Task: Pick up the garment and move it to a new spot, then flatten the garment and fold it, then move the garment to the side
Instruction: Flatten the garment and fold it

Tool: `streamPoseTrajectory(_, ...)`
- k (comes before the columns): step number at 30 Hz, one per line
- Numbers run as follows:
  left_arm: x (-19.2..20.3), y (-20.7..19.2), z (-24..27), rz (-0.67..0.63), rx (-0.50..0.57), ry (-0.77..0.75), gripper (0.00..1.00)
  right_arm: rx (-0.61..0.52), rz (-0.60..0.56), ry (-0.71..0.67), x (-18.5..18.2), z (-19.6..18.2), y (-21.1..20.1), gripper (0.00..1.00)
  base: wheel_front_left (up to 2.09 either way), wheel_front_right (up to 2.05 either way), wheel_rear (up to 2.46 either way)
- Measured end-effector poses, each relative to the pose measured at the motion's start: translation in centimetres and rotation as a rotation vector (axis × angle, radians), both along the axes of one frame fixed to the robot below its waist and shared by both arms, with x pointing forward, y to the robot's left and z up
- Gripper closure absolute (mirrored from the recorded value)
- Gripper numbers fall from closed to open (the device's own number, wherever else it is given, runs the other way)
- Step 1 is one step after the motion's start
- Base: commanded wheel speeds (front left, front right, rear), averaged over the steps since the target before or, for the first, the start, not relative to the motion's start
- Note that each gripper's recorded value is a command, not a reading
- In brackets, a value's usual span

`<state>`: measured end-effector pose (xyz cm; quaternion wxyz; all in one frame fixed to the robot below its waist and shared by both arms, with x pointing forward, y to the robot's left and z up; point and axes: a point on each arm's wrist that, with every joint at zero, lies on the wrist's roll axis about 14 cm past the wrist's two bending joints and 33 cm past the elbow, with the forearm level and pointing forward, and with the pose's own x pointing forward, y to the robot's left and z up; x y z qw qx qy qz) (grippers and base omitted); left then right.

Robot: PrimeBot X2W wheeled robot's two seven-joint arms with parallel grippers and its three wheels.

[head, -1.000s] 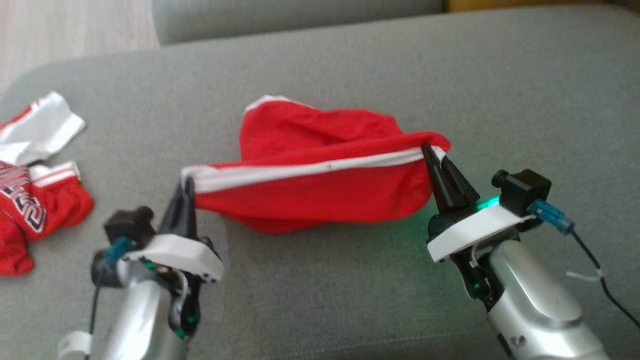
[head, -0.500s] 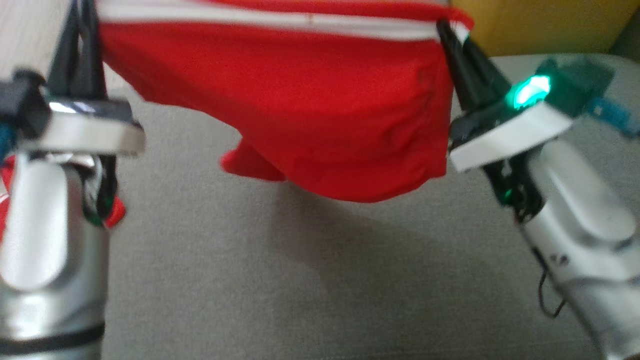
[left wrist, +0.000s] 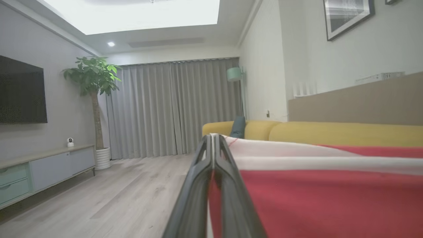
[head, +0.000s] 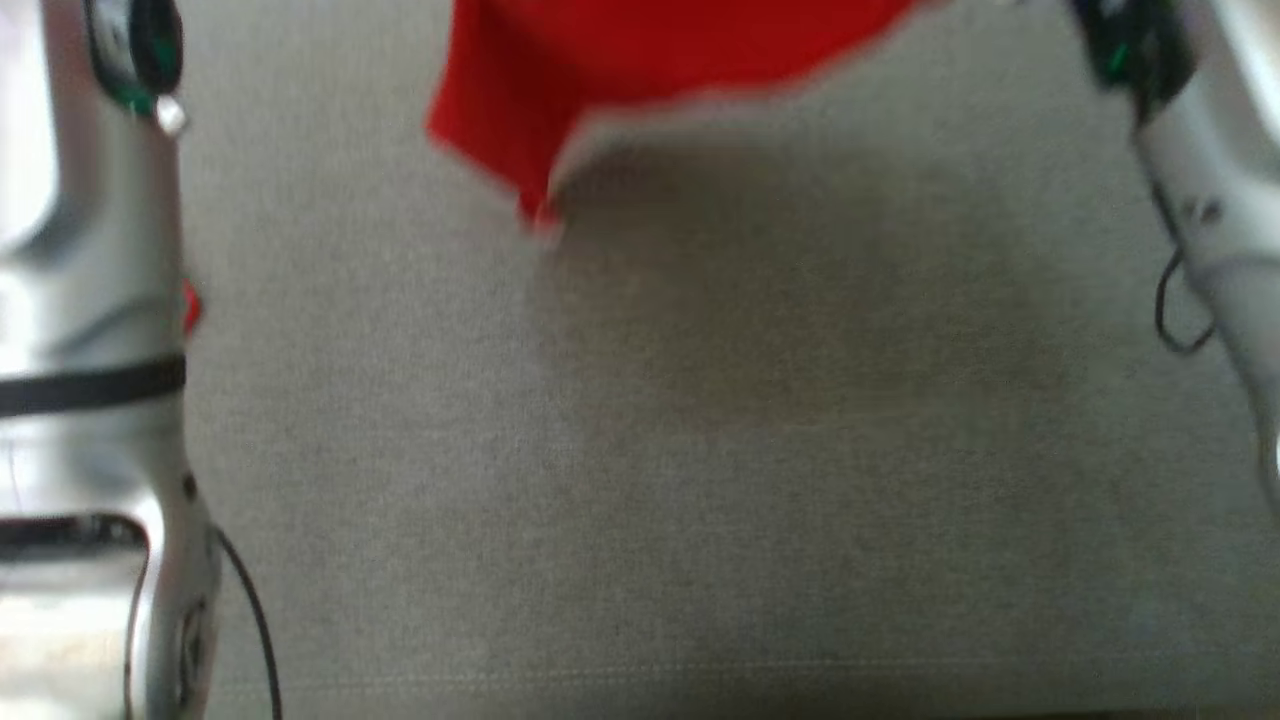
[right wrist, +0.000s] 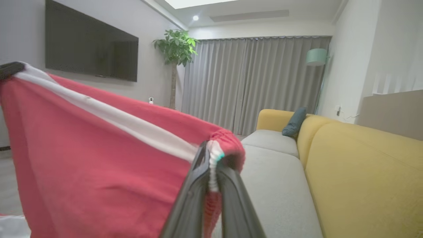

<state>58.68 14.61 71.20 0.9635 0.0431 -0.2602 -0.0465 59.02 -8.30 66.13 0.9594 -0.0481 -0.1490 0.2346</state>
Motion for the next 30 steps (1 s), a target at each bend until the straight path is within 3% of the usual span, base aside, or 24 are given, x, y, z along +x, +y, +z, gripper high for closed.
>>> streamPoseTrajectory(4,1.3,-0.3,-0.4,0.002,-0.027,-0.009,1.00,-0.027,-0.018,-0.009,2.3,-1.2,0.4,1.00,0.00,0.00,0.00)
streamPoseTrajectory(9,-0.7,1.4,-4.0,0.024,-0.098,0.050,1.00,-0.042,0.022,-0.001,1.2,-3.6,1.9,1.00,0.00,0.00,0.00)
streamPoseTrajectory(15,-7.4,1.6,-16.9,0.034,-0.189,0.363,1.00,-0.044,0.022,0.255,-5.0,-14.5,1.1,1.00,0.00,0.00,0.00)
streamPoseTrajectory(19,-13.0,1.6,-23.2,0.048,-0.249,0.544,1.00,-0.025,0.021,0.352,-9.2,-17.7,0.7,1.00,0.00,0.00,0.00)
streamPoseTrajectory(24,-17.9,1.4,-25.7,0.075,-0.317,0.630,1.00,0.008,0.036,0.425,-13.8,-19.5,0.9,1.00,0.00,0.00,0.00)
streamPoseTrajectory(30,-22.9,1.3,-26.4,0.086,-0.318,0.656,1.00,0.002,0.051,0.547,-20.7,-23.0,1.1,1.00,0.00,0.00,0.00)
